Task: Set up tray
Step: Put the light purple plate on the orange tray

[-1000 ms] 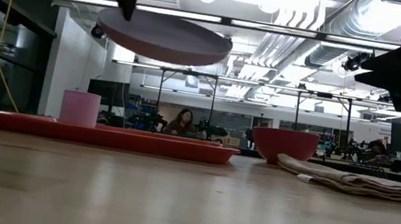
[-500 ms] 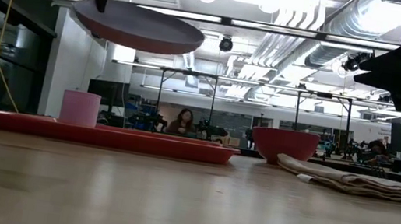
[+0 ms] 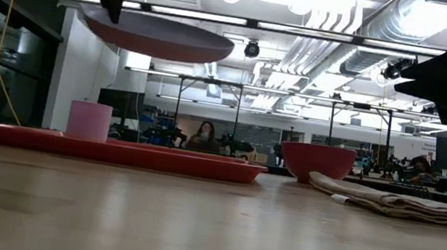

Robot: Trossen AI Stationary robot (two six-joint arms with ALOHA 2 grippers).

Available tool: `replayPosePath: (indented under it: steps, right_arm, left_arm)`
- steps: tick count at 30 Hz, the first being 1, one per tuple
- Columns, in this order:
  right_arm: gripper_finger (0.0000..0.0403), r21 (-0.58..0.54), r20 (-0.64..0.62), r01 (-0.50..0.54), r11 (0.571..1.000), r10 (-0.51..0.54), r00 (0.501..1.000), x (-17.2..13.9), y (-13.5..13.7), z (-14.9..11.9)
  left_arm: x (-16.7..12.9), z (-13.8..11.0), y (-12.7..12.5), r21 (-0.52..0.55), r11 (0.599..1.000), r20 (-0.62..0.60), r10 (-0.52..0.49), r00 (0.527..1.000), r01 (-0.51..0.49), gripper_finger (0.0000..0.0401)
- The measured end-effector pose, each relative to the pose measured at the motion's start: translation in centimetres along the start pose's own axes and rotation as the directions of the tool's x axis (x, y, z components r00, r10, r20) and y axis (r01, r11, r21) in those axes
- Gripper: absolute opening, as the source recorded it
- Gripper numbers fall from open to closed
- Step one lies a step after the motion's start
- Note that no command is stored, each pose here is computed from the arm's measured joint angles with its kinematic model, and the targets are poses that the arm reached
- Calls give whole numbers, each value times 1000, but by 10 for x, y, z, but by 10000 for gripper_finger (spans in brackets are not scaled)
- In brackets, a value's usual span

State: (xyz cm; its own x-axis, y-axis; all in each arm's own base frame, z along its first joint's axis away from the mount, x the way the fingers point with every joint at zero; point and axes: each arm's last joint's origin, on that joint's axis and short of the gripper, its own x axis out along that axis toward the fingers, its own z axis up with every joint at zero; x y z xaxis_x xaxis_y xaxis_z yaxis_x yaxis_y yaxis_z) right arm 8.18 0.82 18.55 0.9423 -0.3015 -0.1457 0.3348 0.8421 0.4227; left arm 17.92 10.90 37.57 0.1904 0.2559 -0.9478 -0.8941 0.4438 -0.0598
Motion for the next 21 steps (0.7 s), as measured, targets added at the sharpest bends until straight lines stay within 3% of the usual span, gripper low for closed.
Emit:
replayPosePath:
  steps: [11, 21]
  right_arm:
    - [113, -1, 0, 0, 1000, 0, 1000, 0, 0, 0]
    - [113, -2, 0, 0, 1000, 0, 1000, 0, 0, 0]
  left_arm:
    - [31, 13, 20, -93, 991, -74, -105, 992, 98, 13]
    - [52, 16, 37, -145, 981, -119, -146, 982, 129, 12]
